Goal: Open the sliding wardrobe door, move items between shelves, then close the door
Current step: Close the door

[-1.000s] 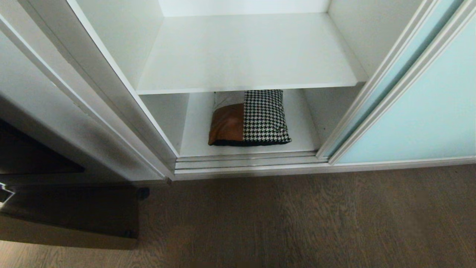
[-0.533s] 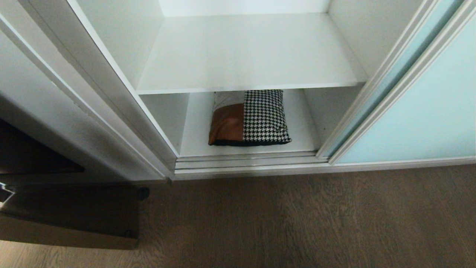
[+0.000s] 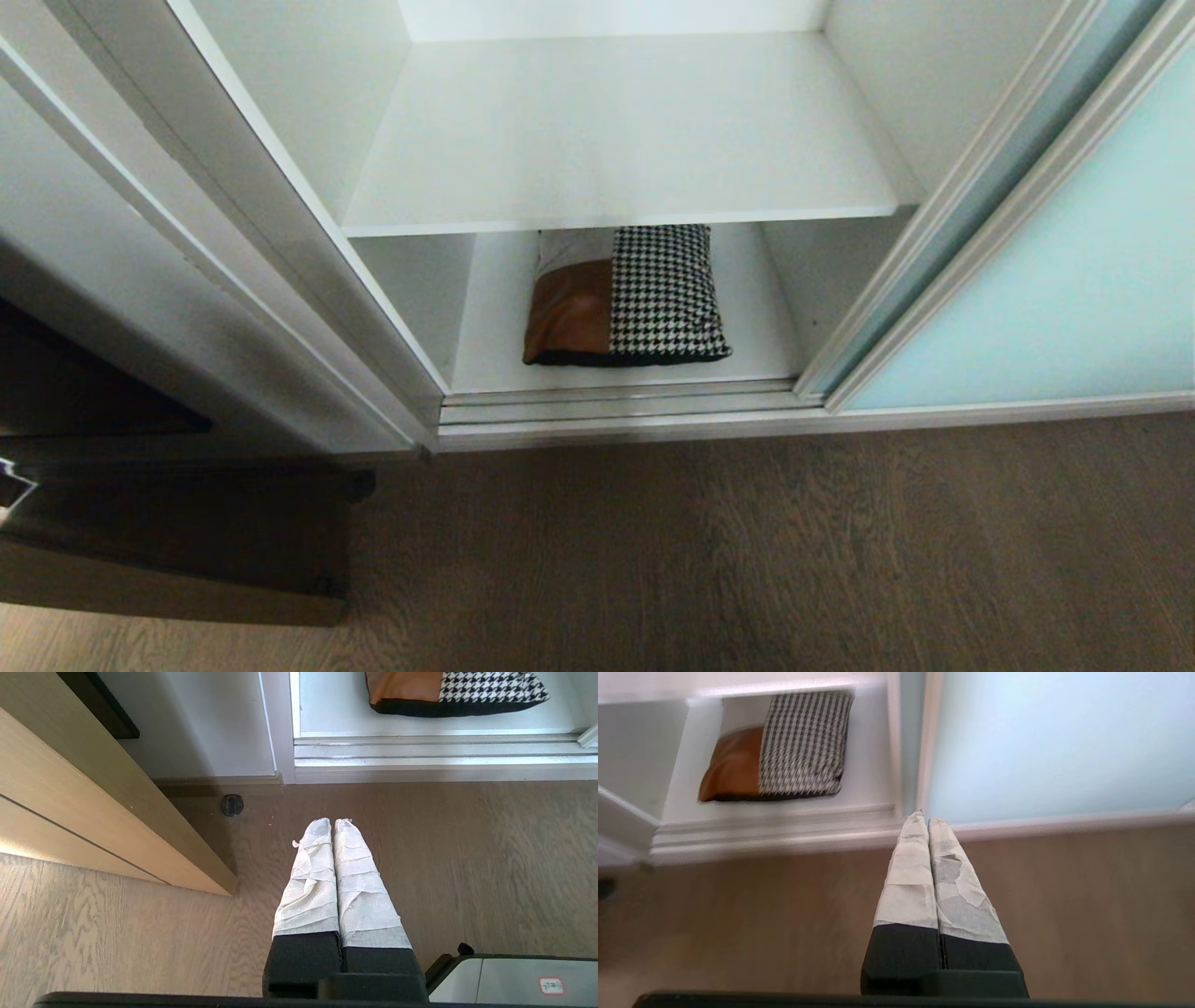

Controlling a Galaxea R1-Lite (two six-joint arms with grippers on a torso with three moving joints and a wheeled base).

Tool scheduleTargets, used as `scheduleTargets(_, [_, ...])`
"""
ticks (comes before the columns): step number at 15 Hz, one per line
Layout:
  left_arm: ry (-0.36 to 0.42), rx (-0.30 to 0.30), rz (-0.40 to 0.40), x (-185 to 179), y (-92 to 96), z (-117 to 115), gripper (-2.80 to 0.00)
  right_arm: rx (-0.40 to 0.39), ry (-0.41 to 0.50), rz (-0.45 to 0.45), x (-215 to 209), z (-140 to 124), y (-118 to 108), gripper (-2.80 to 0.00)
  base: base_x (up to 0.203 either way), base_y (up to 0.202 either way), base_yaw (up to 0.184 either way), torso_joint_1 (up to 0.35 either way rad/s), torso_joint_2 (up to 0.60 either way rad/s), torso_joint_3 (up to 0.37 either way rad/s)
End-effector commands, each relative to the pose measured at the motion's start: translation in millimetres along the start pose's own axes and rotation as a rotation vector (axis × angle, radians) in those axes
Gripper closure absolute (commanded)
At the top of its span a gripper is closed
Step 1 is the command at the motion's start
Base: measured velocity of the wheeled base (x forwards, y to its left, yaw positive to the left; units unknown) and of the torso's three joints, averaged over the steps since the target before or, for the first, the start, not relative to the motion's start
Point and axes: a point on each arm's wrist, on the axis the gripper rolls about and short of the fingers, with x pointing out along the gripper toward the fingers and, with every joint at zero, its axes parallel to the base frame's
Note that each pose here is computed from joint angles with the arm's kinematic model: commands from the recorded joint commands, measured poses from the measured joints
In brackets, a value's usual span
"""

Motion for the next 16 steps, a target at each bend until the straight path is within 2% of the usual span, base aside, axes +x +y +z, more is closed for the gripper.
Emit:
scheduleTargets(1, [-0.001,0.000,0.000,0.0,0.0,0.1,0.00,0.001,0.100,0.006,43.4,16.9,16.2,0.00,0.000,0.000,0.000,0.000,0.00,0.000])
scheduleTargets(5, [-0.001,0.000,0.000,0.0,0.0,0.1,0.00,0.041,0.161,-0.026,90.5,33.0,31.0,0.00,0.000,0.000,0.000,0.000,0.00,0.000])
scheduleTargets(8, [-0.001,0.000,0.000,0.0,0.0,0.1,0.00,0.060,0.175,-0.111,112.1,37.3,22.5,0.00,0.000,0.000,0.000,0.000,0.00,0.000])
scheduleTargets(12, [-0.001,0.000,0.000,0.0,0.0,0.1,0.00,0.022,0.098,-0.170,123.8,67.2,14.2,0.00,0.000,0.000,0.000,0.000,0.00,0.000])
scheduleTargets(16, [-0.001,0.000,0.000,0.0,0.0,0.1,0.00,-0.004,0.063,-0.244,128.6,78.9,5.7,0.00,0.000,0.000,0.000,0.000,0.00,0.000])
